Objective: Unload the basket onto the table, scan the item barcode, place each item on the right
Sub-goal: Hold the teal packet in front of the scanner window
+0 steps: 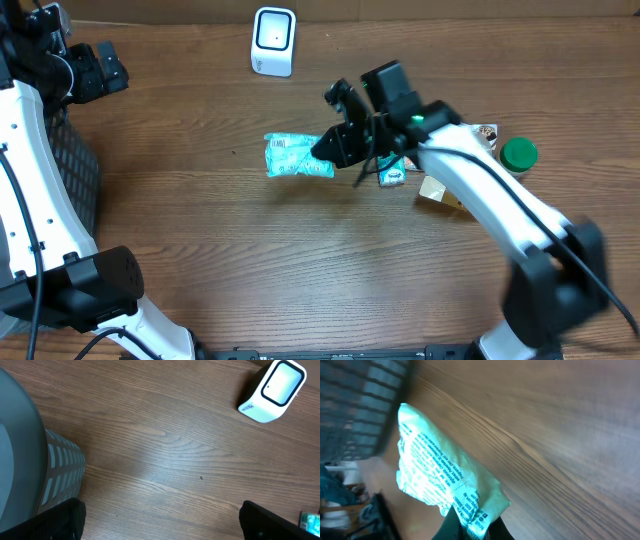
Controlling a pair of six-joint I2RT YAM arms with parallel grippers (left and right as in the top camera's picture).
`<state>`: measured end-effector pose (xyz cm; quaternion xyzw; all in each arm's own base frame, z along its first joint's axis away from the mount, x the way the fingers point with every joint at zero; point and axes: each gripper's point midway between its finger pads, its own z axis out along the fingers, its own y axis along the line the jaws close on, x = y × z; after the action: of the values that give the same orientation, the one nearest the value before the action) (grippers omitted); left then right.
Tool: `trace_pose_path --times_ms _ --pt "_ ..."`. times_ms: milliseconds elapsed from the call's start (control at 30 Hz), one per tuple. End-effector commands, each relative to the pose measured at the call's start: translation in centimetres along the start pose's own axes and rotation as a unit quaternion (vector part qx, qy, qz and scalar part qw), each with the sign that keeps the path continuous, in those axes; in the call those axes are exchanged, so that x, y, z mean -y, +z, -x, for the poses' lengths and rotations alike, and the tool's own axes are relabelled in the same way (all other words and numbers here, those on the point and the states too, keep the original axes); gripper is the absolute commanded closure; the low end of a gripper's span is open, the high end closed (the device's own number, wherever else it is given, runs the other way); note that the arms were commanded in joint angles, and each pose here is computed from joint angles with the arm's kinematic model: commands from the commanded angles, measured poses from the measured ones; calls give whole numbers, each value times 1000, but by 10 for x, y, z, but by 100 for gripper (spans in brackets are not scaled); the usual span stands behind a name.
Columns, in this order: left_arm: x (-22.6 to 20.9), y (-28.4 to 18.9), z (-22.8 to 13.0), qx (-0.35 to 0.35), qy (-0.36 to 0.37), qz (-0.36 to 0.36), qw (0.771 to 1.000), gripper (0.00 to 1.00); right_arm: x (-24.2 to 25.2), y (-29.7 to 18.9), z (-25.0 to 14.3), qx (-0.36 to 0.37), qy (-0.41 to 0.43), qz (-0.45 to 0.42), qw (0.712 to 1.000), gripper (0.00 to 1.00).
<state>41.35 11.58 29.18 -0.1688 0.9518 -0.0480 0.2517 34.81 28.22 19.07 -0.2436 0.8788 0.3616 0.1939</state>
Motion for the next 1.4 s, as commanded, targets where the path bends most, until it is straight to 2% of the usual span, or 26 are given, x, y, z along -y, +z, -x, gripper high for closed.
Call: trace_pose_path --times_ms 0,167,300,433,533,667,733,867,1067,1233,1300,1367 --pt "3 -1 2 4 -1 -6 1000 0 -43 -43 18 47 -69 21 996 96" --pt "3 -1 2 4 -1 -6 1000 0 -59 -67 11 54 -74 22 995 96" --pt "3 -1 2 4 -1 -6 1000 0 -57 -66 6 43 -50 18 998 96" --pt "3 -1 2 4 -1 -6 1000 0 -30 -66 11 54 10 -55 997 96" --pt "3 -1 2 4 -1 -6 1000 0 -15 -70 22 66 16 -103 992 96" --pt "3 -1 2 4 -1 -6 1000 0 16 -80 61 102 3 -205 973 96" --pt "3 -1 2 4 -1 -6 1000 1 36 -83 89 127 -30 -267 955 96" --pt "3 -1 2 4 -1 -6 1000 0 65 -74 143 183 -132 -381 896 96" --pt "3 -1 2 4 -1 -6 1000 0 83 -41 205 206 -334 -500 772 96" --pt "3 -1 2 4 -1 -6 1000 0 90 -4 226 172 -483 -541 667 96" --pt "3 -1 2 4 -1 -6 1000 0 96 9 230 164 -518 -557 629 96" --pt "3 -1 2 4 -1 -6 1000 0 100 16 234 172 -532 -569 603 96"
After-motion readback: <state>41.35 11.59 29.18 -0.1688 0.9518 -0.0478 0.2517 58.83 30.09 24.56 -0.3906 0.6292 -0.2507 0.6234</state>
